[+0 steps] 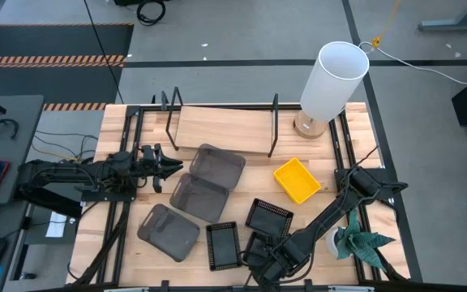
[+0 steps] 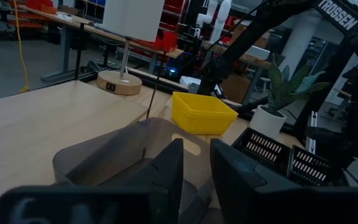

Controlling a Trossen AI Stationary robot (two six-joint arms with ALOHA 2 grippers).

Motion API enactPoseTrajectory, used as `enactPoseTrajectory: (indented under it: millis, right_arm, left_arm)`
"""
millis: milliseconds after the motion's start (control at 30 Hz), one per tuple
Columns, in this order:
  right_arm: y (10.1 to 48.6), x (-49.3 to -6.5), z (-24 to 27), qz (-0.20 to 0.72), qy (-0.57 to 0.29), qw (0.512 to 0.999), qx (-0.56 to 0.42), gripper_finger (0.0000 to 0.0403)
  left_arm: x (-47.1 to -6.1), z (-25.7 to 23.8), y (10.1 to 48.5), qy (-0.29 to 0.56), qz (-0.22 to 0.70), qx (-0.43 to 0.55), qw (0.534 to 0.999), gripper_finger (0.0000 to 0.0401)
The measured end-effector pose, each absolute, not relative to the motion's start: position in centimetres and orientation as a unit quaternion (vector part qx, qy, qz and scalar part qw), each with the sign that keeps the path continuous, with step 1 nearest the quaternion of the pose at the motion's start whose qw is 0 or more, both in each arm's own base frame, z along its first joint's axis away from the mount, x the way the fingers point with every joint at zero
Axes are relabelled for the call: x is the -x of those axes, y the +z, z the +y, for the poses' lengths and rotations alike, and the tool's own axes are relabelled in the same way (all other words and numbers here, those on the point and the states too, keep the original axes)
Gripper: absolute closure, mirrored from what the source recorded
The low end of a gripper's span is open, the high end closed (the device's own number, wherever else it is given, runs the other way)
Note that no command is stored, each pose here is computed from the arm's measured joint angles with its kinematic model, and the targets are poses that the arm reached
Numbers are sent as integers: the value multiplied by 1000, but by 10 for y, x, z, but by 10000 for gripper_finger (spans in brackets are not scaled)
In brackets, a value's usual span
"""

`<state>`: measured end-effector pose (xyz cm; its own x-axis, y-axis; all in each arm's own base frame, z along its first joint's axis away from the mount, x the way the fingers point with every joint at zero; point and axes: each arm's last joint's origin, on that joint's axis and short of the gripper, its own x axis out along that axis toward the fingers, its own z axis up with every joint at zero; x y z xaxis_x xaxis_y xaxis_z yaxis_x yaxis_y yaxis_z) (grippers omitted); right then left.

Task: Stack baskets on shelf by color
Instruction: Stack the bottom right black basket on the top black basket

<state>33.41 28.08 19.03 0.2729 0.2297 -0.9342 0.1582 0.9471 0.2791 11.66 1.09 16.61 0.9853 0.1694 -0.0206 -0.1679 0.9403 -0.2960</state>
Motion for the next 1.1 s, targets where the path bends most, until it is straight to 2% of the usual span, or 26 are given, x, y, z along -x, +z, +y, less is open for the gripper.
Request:
enactPoseTrajectory:
  millis: [167, 467, 600, 1100]
  right_arm:
    - [189, -331, 280, 613, 20, 776, -150, 135]
    - [186, -314, 273, 695, 63, 711, -79, 135]
    - [190, -309, 273, 709, 72, 699, -55, 135]
    - [204, -307, 272, 706, 85, 703, -1, 135]
  left_arm:
    - [-117, 11, 166, 86, -3, 150, 985, 312]
    - [-117, 11, 166, 86, -3, 150, 985, 317]
    - [-117, 11, 166, 85, -3, 150, 985, 318]
    - [-117, 11, 166, 86, -3, 150, 985, 310]
